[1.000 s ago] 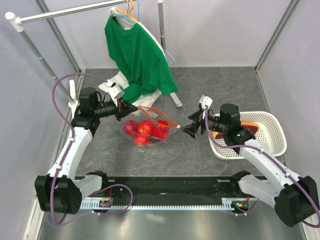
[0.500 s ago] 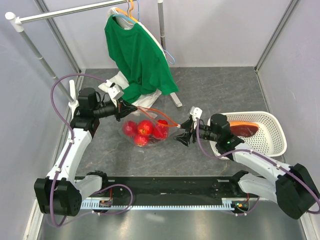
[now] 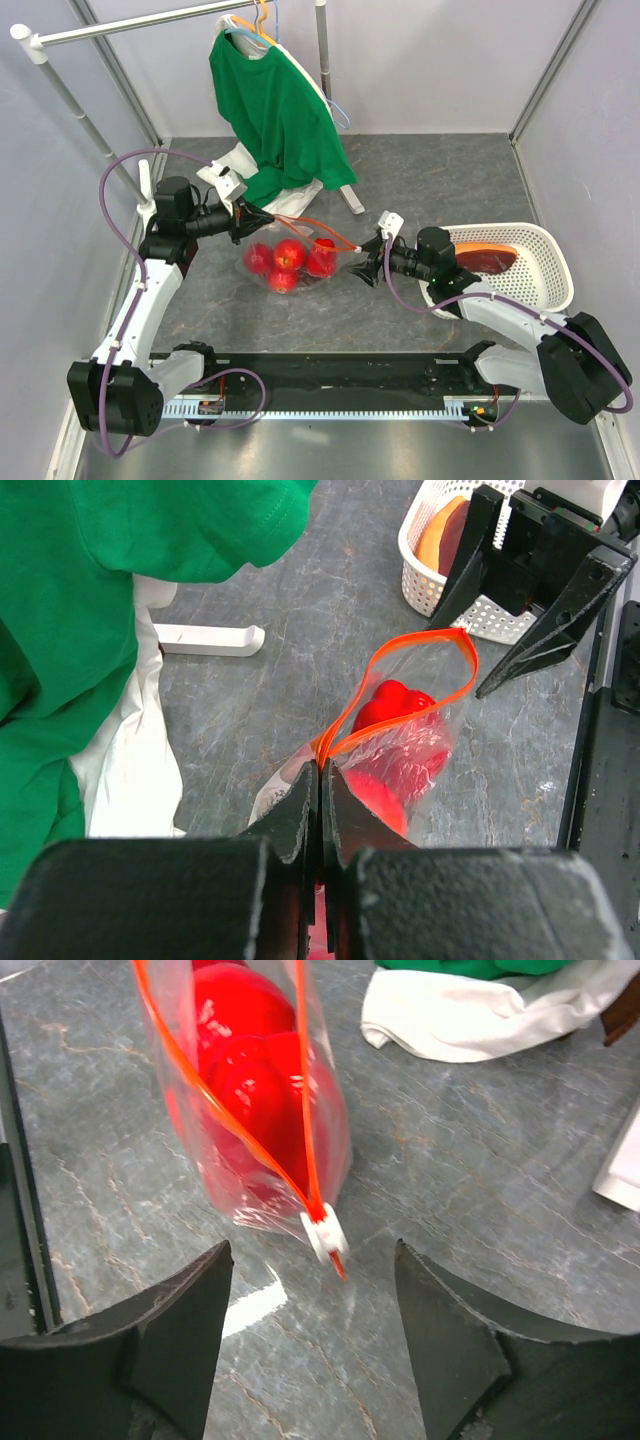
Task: Place the food in the zip-top bag and seal the zipper
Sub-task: Zip the zipper food storage bag at the center of the board.
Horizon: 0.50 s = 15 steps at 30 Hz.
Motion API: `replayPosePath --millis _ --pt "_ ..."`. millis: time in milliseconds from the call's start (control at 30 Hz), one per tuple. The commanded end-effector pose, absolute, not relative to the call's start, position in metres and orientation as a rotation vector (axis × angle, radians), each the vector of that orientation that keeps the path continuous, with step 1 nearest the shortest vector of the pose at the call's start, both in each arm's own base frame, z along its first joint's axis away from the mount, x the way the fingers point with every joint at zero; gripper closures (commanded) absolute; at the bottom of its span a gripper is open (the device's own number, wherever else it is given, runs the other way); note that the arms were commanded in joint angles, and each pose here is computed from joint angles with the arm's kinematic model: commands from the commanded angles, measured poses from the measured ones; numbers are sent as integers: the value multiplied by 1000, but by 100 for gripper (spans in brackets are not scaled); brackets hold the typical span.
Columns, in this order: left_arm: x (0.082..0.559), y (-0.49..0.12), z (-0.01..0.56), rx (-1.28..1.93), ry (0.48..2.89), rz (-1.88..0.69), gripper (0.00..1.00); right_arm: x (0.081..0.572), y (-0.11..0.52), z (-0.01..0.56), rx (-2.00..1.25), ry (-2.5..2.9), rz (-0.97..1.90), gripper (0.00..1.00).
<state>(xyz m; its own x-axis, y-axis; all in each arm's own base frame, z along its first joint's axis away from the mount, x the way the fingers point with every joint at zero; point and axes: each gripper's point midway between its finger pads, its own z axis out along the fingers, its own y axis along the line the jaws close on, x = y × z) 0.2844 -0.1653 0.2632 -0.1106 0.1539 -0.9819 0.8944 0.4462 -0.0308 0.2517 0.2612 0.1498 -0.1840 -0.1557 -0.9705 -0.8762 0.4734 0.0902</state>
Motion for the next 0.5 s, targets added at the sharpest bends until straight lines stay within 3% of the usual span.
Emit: replayPosePath --millis 0,367,467 --pt "278 -166 282 984 1492 -815 98 253 254 153 -921 1590 803 26" --pt "274 -167 280 984 1502 -835 98 267 271 163 -917 1537 856 25" --pt "275 -166 279 984 1502 -833 98 268 275 160 -924 1541 872 32"
